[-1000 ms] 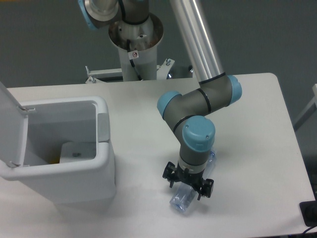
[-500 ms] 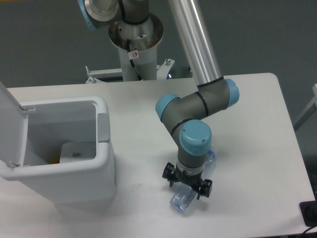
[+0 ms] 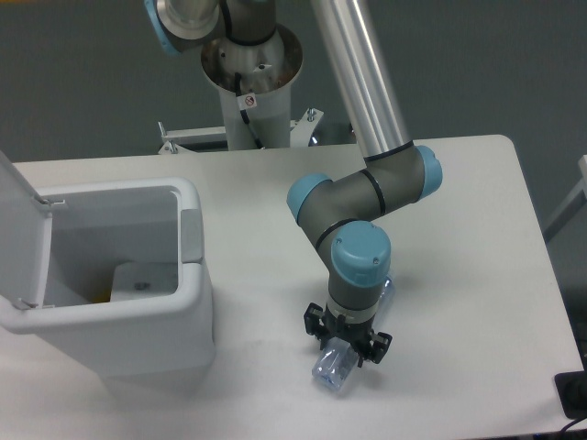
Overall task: Place the trash in the trash can
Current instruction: 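Close the gripper around the bottle's cap end, then lift the bottle and carry it over the trash can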
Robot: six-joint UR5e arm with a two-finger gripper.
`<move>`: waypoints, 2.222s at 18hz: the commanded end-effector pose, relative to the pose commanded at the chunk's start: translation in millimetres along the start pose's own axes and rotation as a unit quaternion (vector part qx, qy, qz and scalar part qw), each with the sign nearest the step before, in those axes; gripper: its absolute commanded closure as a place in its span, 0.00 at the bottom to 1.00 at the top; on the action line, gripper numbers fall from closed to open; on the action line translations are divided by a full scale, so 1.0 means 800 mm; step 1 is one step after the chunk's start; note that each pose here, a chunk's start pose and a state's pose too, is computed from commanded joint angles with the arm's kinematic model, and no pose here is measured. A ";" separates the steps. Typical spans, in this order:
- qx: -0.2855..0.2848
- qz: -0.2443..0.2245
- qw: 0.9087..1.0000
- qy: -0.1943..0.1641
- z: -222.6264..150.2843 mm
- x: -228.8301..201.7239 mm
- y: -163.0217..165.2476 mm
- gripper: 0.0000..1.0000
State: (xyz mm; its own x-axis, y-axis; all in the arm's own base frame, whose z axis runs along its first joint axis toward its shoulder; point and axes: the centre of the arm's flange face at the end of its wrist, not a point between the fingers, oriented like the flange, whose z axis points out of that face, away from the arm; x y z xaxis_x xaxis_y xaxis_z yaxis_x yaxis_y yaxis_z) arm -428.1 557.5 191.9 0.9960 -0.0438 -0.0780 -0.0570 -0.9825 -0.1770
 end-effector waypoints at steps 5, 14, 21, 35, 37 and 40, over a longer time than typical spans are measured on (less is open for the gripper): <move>0.000 -0.002 1.000 -0.001 -0.002 0.000 0.000 0.37; 0.021 -0.001 1.000 -0.022 -0.034 -0.009 -0.009 0.37; 0.234 -0.132 0.962 -0.041 -0.232 -0.046 -0.036 0.37; 0.401 -0.152 0.903 -0.017 -0.513 0.107 -0.116 0.37; 0.403 -0.129 0.906 0.001 -0.516 0.154 -0.137 0.37; 0.400 -0.129 0.907 0.026 -0.513 0.197 -0.153 0.37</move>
State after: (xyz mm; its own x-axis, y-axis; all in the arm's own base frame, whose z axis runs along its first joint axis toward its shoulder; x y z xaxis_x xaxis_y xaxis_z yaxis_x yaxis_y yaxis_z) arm -235.8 596.4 603.9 0.9839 0.1411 0.1100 0.1679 -0.5158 -0.8401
